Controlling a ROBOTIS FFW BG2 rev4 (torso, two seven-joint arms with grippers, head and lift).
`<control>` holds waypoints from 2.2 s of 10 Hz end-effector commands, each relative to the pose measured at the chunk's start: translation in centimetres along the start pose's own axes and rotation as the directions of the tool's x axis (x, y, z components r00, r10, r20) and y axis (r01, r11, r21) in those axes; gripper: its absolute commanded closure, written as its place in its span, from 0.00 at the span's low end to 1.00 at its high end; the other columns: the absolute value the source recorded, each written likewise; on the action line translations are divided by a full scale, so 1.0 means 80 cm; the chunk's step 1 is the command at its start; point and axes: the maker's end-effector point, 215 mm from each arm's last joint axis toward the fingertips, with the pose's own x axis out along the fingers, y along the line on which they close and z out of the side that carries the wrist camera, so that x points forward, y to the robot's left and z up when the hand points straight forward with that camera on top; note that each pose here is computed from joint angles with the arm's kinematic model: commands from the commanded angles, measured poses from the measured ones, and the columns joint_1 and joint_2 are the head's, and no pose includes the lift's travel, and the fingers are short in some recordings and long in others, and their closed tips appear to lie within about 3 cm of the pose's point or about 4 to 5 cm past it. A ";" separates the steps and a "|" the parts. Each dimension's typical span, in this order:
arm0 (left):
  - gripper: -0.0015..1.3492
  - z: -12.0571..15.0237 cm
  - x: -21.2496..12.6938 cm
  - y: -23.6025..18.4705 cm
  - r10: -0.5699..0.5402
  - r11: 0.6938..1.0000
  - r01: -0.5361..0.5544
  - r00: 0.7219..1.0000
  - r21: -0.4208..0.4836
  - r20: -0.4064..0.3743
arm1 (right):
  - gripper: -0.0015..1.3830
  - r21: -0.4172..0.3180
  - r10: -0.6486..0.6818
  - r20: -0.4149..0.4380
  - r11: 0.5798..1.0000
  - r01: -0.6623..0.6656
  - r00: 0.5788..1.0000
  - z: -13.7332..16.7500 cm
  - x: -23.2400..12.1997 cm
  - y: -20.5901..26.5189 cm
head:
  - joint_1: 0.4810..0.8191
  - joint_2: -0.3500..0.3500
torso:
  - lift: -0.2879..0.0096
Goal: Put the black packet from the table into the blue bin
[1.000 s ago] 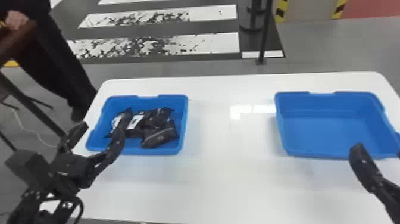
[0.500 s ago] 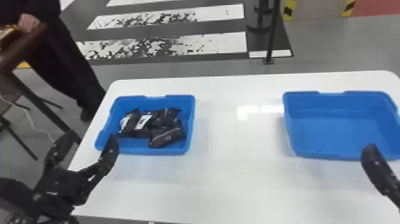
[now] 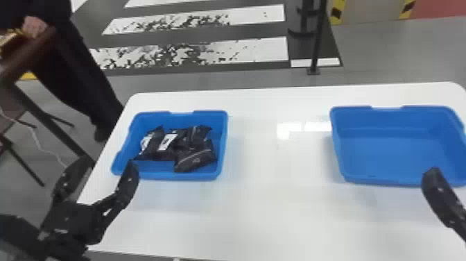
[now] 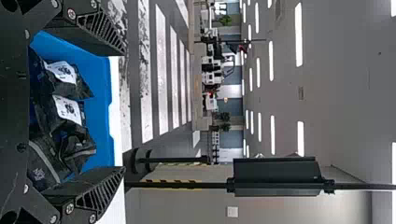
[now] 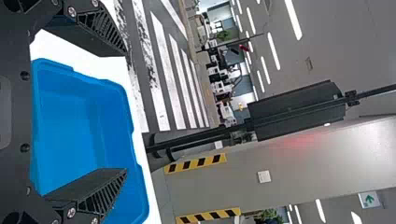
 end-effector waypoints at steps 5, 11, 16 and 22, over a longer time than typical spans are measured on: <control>0.12 -0.006 0.001 -0.007 -0.005 1.000 0.005 1.000 -0.028 -0.009 | 0.10 0.001 -0.001 -0.001 1.000 0.001 1.000 -0.001 0.000 0.000 | 0.63 0.73 | 0.60; 0.12 -0.008 0.004 -0.019 -0.019 0.998 0.019 1.000 -0.058 -0.007 | 0.10 0.002 0.000 0.001 1.000 0.000 1.000 0.001 0.000 0.001 | 0.63 0.71 | 0.60; 0.12 -0.010 0.004 -0.021 -0.019 0.997 0.018 1.000 -0.076 -0.010 | 0.10 0.007 -0.002 -0.002 1.000 0.002 1.000 -0.002 -0.001 0.000 | 0.63 0.70 | 0.60; 0.12 -0.007 0.007 -0.030 -0.032 0.996 0.032 0.999 -0.088 0.001 | 0.10 0.009 -0.002 -0.002 1.000 0.002 1.000 -0.002 -0.001 0.000 | 0.63 0.68 | 0.60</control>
